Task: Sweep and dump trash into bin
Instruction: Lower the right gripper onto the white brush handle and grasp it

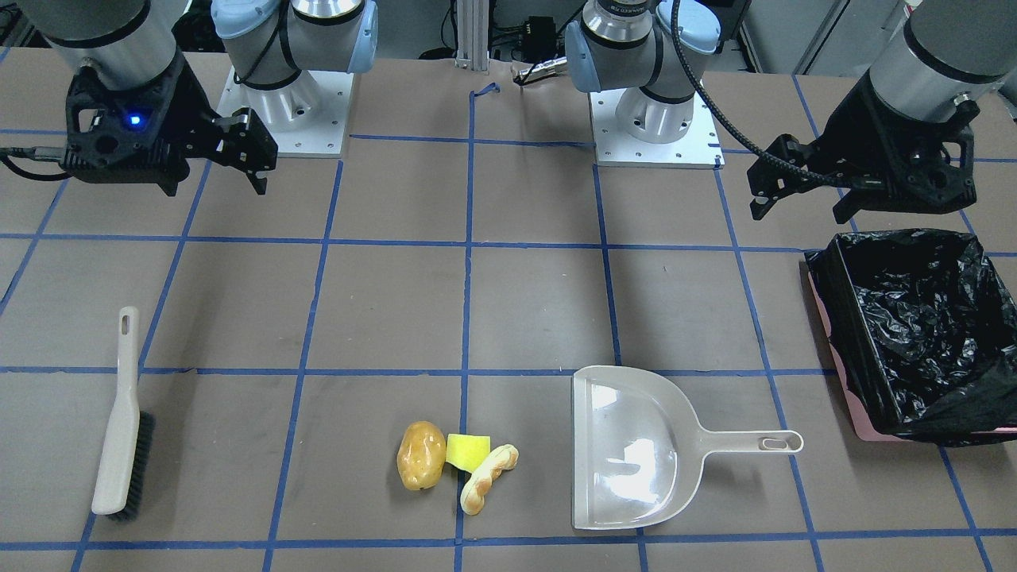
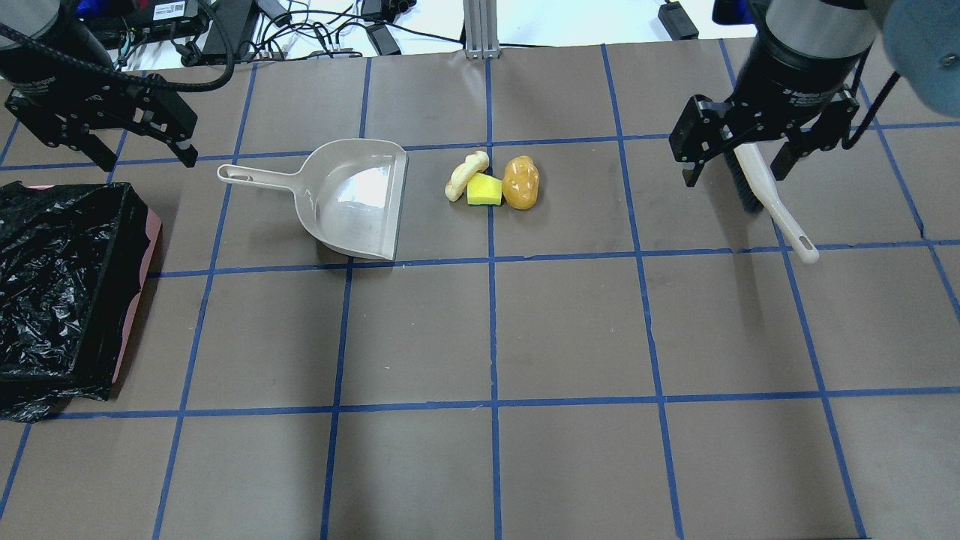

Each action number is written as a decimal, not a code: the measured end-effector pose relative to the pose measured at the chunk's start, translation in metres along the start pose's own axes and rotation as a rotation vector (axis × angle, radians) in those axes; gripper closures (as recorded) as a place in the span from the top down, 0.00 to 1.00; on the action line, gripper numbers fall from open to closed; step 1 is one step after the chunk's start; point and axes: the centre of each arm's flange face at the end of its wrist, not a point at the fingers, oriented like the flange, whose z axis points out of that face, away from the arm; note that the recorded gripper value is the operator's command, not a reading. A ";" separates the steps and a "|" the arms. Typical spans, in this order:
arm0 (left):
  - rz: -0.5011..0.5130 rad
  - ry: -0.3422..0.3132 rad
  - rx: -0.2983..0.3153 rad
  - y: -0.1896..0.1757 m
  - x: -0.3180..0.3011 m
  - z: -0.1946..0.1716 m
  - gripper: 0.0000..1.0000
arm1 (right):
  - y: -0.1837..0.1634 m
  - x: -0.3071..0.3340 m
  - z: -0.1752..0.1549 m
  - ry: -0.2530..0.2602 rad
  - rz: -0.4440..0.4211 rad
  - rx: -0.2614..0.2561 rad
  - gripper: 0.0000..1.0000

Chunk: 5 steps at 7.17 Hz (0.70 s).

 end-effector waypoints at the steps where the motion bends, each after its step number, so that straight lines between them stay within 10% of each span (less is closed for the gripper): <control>1: 0.000 0.000 0.000 0.000 0.000 0.000 1.00 | -0.004 0.034 0.015 0.028 0.042 -0.017 0.99; 5: -0.001 0.001 0.000 0.000 0.000 0.000 1.00 | -0.023 0.103 0.083 0.076 -0.052 0.033 0.99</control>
